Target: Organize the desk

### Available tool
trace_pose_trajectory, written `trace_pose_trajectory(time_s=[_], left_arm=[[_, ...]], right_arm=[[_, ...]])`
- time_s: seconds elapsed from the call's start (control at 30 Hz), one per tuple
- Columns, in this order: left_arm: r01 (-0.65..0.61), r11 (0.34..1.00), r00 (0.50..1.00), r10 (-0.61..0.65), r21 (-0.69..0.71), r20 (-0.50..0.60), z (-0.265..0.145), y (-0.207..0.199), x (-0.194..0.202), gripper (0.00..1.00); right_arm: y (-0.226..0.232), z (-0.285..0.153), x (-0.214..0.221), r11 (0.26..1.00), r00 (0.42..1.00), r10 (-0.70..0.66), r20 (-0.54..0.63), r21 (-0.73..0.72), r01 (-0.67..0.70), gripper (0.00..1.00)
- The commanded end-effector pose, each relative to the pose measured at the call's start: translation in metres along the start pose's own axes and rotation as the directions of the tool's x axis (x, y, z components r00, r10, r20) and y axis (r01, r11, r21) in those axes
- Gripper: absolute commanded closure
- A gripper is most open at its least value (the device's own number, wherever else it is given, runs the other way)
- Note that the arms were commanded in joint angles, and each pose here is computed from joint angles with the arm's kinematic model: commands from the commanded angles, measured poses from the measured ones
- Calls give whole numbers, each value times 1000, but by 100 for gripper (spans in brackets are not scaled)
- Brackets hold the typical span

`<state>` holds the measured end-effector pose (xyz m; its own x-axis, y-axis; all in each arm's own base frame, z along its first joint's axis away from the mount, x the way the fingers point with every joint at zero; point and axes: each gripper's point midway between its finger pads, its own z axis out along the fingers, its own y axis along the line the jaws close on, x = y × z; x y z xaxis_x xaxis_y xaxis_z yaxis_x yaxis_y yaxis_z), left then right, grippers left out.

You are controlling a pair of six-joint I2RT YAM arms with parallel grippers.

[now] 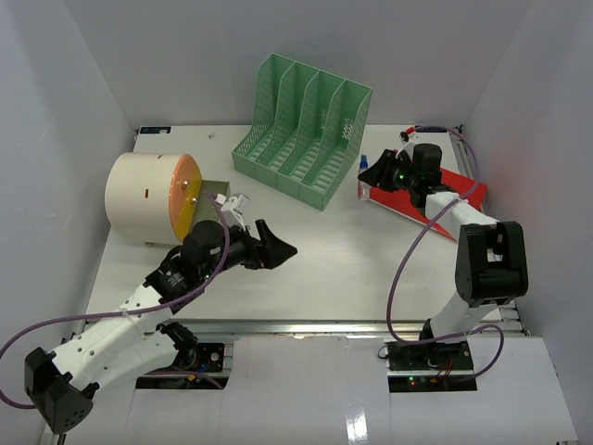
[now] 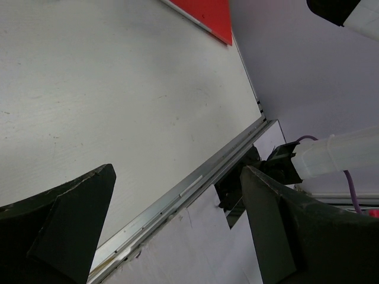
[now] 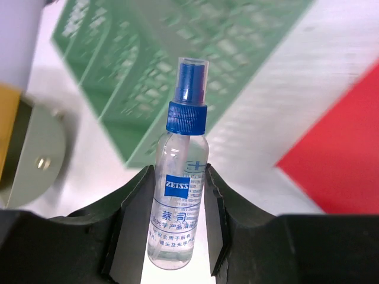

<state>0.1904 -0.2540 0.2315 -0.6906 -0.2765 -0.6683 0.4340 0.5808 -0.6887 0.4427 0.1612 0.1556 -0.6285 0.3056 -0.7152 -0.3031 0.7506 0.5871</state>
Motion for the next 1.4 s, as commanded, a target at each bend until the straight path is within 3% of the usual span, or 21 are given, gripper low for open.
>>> trace_pose_trajectory(time_s=[0.0,0.2,0.43,0.5,0.53,0.67,0.77,0.93,1.07,1.37], left_arm=[[-85,996,990,81,37,116,-28,-31,-40,2],[-152,985,943,121,79,310,-95,-71,-87,2],[-167,973,908,88,161,409,-141,-96,-102,2],[-166,972,900,81,165,428,-151,-97,-103,2],[-164,972,893,75,166,443,-157,-98,-106,2],[-159,969,877,52,187,478,-175,-101,-107,2],[-140,975,859,33,171,511,-182,-94,-109,2],[-120,981,856,24,153,517,-182,-85,-105,2],[-116,984,861,31,136,508,-178,-80,-103,2],[-90,987,871,14,132,490,-171,-76,-100,2]], right_arm=[[90,-15,24,899,964,-264,-37,-372,232,92],[207,-12,70,654,820,-571,28,-588,476,92],[336,7,131,439,750,-656,80,-768,466,92],[357,19,156,385,707,-702,84,-790,476,92],[374,22,153,389,718,-691,89,-791,473,92],[397,61,147,577,860,-505,-76,-771,271,92],[400,85,152,676,912,-380,-157,-720,157,92],[382,120,152,805,950,-238,-204,-589,75,92],[368,142,159,856,957,-134,-255,-517,-18,90],[371,154,154,865,962,-45,-269,-492,-97,82]])
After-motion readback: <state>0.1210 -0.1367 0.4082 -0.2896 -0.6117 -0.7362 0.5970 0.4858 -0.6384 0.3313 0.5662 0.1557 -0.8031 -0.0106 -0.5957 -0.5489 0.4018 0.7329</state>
